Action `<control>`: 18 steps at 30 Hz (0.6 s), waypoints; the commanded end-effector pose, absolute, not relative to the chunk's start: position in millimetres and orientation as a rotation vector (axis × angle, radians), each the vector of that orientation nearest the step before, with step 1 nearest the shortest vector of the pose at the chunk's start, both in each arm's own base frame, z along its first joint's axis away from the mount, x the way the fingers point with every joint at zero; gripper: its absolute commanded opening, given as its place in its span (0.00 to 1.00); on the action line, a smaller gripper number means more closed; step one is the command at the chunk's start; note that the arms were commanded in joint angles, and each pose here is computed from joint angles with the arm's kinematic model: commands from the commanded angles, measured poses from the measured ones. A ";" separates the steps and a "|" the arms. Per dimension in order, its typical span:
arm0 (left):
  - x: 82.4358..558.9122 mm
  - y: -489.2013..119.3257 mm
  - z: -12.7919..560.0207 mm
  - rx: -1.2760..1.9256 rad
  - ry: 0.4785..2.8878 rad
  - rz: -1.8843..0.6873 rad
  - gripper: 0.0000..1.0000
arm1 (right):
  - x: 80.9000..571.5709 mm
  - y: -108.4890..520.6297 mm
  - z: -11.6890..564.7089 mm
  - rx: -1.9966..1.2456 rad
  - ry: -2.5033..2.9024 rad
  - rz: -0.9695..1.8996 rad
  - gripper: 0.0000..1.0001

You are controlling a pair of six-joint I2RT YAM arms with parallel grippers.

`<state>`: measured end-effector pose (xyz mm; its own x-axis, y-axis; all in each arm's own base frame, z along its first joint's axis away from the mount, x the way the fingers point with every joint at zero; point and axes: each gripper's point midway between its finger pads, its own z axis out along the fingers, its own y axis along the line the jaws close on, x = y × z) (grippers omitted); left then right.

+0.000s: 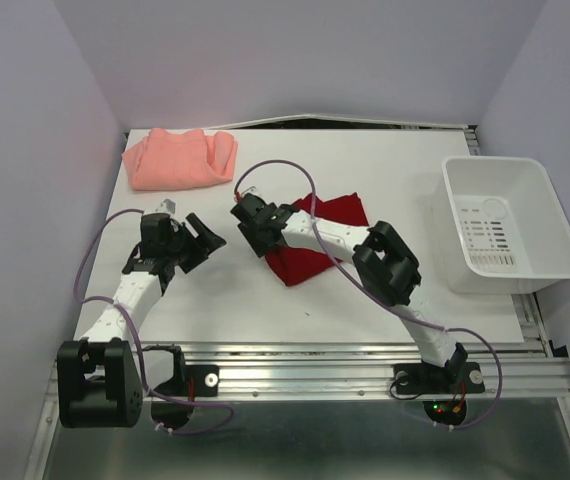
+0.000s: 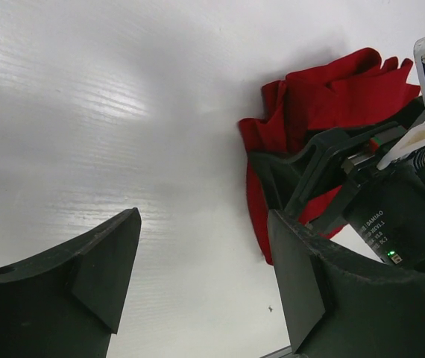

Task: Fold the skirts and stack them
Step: Neatly place the folded skirt to the corner

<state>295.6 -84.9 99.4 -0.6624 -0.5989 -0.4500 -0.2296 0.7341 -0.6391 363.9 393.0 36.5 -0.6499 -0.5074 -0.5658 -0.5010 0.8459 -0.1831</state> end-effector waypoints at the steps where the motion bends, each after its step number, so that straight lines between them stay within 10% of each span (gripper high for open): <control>1: 288.3 -88.6 92.2 -0.636 2.271 -0.758 0.79 | 361.0 403.3 15.9 -0.721 2.445 0.071 0.49; 6: 284.9 -105.4 92.2 -0.524 2.241 -0.887 0.85 | 379.8 417.3 58.6 -0.592 2.444 0.341 0.10; 18: 313.4 -160.6 106.7 -0.438 2.134 -1.053 0.88 | 406.5 424.1 111.5 -0.312 2.463 0.751 0.01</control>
<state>292.9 -142.8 84.6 -0.7362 -0.5439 -0.4027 -0.0687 0.6520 -0.7551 395.6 399.8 58.4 -0.8245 -0.1838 -0.5352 -0.3730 0.8878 0.2698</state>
